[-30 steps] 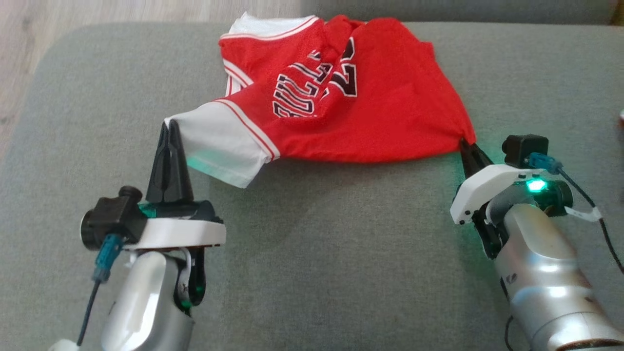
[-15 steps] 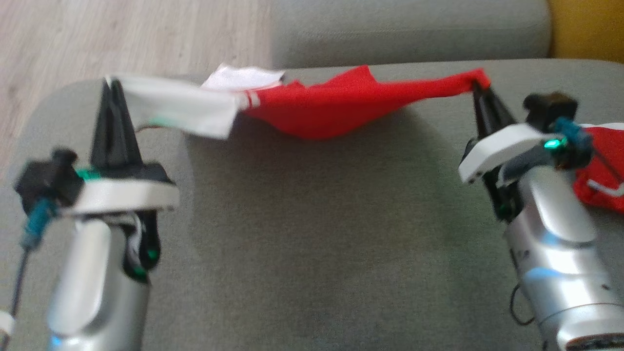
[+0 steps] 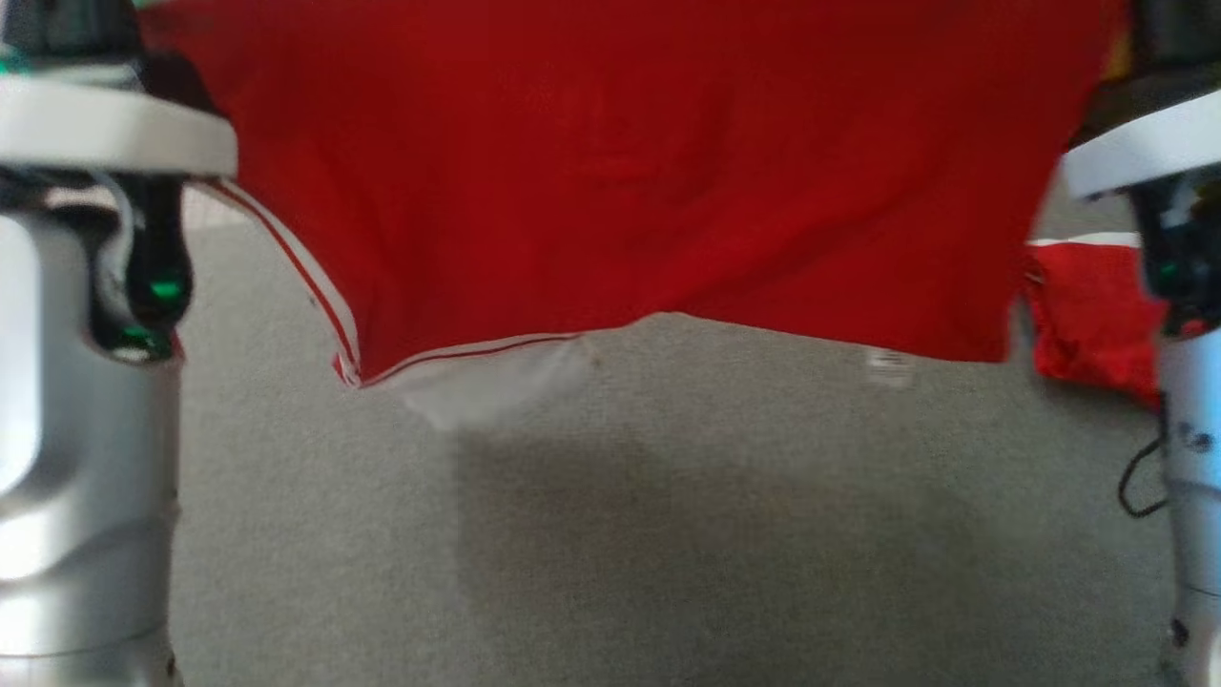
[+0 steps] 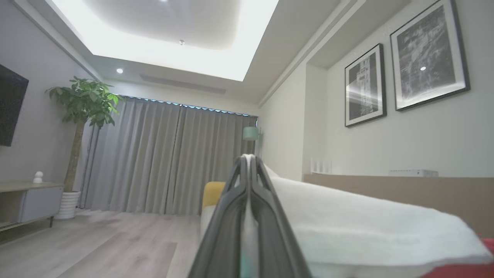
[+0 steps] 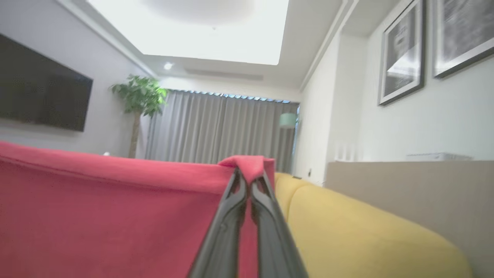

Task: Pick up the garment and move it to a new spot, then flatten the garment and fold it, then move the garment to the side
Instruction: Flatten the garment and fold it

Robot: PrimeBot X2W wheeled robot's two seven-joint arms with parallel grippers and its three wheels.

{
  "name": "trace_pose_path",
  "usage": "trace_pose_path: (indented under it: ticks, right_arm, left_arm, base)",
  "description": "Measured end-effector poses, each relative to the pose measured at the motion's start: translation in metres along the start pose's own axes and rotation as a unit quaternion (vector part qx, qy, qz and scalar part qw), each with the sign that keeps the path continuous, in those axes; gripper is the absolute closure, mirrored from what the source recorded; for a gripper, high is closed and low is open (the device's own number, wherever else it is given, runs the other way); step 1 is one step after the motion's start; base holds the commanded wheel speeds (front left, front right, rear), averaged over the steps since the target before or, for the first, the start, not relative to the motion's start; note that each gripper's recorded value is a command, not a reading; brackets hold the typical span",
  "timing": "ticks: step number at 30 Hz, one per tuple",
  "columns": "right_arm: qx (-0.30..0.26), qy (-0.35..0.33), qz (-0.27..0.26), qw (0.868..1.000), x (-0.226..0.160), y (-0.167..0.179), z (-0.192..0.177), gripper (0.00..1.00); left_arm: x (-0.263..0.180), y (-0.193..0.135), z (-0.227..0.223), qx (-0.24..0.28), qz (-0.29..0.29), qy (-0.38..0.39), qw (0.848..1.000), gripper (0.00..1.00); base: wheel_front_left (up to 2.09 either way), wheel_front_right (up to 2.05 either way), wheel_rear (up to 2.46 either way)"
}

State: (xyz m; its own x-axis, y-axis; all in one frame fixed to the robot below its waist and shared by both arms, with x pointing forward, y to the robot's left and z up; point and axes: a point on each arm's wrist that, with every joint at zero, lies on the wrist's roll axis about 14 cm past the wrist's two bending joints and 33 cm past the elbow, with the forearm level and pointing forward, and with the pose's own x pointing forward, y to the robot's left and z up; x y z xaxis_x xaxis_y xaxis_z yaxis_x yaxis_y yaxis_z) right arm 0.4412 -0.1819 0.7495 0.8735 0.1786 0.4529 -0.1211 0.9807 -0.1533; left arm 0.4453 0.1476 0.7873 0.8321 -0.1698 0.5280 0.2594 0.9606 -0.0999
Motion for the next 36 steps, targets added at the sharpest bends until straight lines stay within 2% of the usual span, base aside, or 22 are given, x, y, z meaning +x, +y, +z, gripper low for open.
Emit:
trace_pose_path:
  ticks: [3,5,8,13,17,19,21,23,24,30,36]
  right_arm:
    - [-0.015,-0.048,-0.016,0.999,-0.007,-0.012,0.043,1.0]
    - [-0.024,-0.071,-0.024,0.997,-0.013,-0.018,0.064,1.0]
    - [-0.033,-0.067,-0.03,0.997,-0.024,-0.02,0.071,1.0]
    - [-0.031,0.012,-0.039,0.999,-0.034,-0.024,0.025,1.0]
    - [-0.009,0.055,-0.037,0.998,-0.022,-0.027,-0.012,1.0]
    - [0.002,0.084,-0.035,0.996,-0.01,-0.03,-0.038,1.0]
    - [-0.06,0.108,-0.009,0.992,0.007,-0.031,-0.061,1.0]
    - [-0.074,0.116,-0.008,0.991,0.029,-0.041,-0.079,1.0]
    - [-0.079,0.116,0.0,0.99,0.054,-0.042,-0.094,1.0]
    - [-0.098,0.075,-0.003,0.992,0.12,-0.051,-0.111,1.0]
    - [-0.075,0.07,-0.005,0.995,0.14,-0.043,-0.138,1.0]
  left_arm:
    - [0.008,-0.009,0.022,-0.023,-0.01,-0.026,0.999,1.0]
    - [0.009,-0.006,0.036,-0.062,0.009,-0.051,0.997,1.0]
    - [0.006,-0.015,0.04,-0.1,0.005,-0.056,0.993,1.0]
    - [0.001,-0.019,0.001,-0.126,0.004,0.004,0.992,1.0]
    - [0.015,-0.011,-0.036,-0.127,0.012,0.049,0.991,1.0]
    - [0.029,-0.007,-0.065,-0.147,0.022,0.088,0.985,1.0]
    - [0.047,-0.003,-0.093,-0.148,0.03,0.121,0.981,1.0]
    - [0.067,0.007,-0.115,-0.134,0.04,0.141,0.98,1.0]
    - [0.088,0.015,-0.129,-0.113,0.044,0.145,0.982,1.0]
    - [0.145,0.049,-0.137,-0.074,0.076,0.098,0.99,1.0]
    - [0.165,0.056,-0.136,-0.067,0.073,0.066,0.993,1.0]
  base:
    - [0.0,0.0,0.0]
    - [0.0,0.0,0.0]
    - [0.0,0.0,0.0]
    - [0.0,0.0,0.0]
    - [0.0,0.0,0.0]
    - [0.0,0.0,0.0]
    - [0.0,0.0,0.0]
    - [0.0,0.0,0.0]
    - [0.0,0.0,0.0]
    - [0.0,0.0,0.0]
    - [0.0,0.0,0.0]
